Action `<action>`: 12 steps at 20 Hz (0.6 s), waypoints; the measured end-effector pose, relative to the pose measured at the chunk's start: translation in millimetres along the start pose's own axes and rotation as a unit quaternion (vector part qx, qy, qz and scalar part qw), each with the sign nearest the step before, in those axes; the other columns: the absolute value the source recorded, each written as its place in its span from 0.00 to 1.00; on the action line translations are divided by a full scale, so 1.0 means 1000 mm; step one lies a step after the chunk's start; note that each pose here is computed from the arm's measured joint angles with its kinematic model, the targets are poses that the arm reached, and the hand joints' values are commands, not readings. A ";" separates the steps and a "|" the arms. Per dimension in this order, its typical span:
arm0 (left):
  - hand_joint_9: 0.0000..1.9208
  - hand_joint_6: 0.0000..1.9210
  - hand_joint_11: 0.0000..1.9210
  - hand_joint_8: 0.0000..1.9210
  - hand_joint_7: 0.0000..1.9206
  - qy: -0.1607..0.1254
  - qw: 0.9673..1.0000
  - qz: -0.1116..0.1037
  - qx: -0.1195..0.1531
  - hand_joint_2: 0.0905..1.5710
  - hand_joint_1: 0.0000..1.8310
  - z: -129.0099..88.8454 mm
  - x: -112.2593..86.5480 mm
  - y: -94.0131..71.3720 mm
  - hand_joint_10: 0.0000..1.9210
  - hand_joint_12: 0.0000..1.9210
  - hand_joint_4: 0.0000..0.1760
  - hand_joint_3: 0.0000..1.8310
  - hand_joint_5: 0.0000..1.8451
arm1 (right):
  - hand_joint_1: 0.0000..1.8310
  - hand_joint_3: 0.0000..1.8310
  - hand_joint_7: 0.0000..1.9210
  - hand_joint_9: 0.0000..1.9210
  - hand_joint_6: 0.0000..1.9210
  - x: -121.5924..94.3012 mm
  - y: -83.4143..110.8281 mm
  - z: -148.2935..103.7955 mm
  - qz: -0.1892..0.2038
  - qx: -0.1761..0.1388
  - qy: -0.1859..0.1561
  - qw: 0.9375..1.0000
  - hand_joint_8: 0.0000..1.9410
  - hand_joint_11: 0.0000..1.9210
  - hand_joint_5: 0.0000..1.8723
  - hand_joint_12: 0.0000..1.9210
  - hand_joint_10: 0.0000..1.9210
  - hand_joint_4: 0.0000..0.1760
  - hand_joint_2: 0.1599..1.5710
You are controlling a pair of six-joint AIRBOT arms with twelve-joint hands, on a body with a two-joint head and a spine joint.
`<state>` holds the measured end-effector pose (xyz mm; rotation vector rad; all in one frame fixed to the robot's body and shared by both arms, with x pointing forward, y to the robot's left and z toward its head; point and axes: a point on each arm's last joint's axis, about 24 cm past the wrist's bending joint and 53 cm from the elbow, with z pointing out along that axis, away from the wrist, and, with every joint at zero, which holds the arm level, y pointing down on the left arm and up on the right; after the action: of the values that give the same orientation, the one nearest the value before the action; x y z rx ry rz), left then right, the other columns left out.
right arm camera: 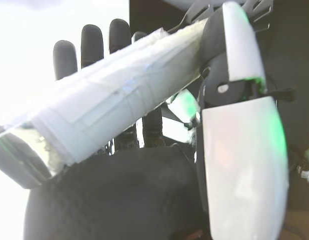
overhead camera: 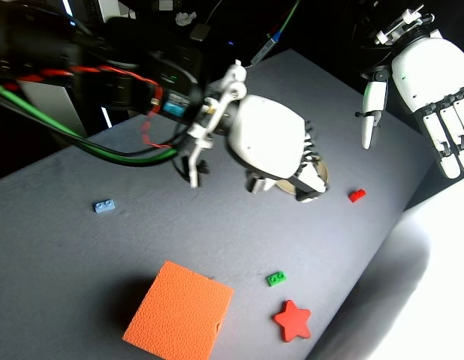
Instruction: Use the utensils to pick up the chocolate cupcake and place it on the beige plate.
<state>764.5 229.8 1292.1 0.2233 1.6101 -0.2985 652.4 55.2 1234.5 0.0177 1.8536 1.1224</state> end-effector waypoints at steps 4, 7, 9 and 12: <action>0.00 0.00 0.00 0.00 0.00 0.000 1.000 0.000 -0.002 0.71 0.06 0.000 0.000 0.001 0.00 0.00 0.00 0.00 0.00 | 0.54 0.00 0.43 0.27 0.00 0.026 0.016 -0.034 -0.126 -0.070 -0.004 0.990 0.00 0.12 0.41 0.68 0.34 0.00 0.67; 0.00 0.00 0.00 0.00 0.00 -0.001 1.000 -0.001 0.007 0.71 0.06 0.000 -0.001 -0.005 0.00 0.00 0.00 0.00 0.00 | 0.55 0.00 0.44 0.28 0.00 0.041 0.006 -0.036 -0.123 -0.068 0.000 0.990 0.01 0.13 0.41 0.68 0.34 0.00 0.66; 0.00 0.00 0.00 0.00 0.00 -0.001 1.000 0.000 -0.002 0.71 0.06 -0.001 -0.001 0.000 0.00 0.00 0.00 0.00 0.00 | 0.54 0.00 0.44 0.28 0.00 0.050 -0.015 -0.036 -0.109 -0.049 0.011 0.993 0.01 0.12 0.41 0.70 0.35 0.00 0.66; 0.00 0.00 0.00 0.00 0.00 -0.001 1.000 0.000 0.003 0.71 0.05 -0.001 -0.001 -0.002 0.00 0.00 0.00 0.00 0.00 | 0.54 0.00 0.44 0.27 0.01 0.065 -0.031 -0.035 -0.108 -0.035 0.024 0.993 0.01 0.12 0.41 0.69 0.35 0.00 0.67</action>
<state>763.0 228.5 1293.0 0.2262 1.6079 -0.3034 604.1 42.1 1172.1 -0.2453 1.8080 1.0429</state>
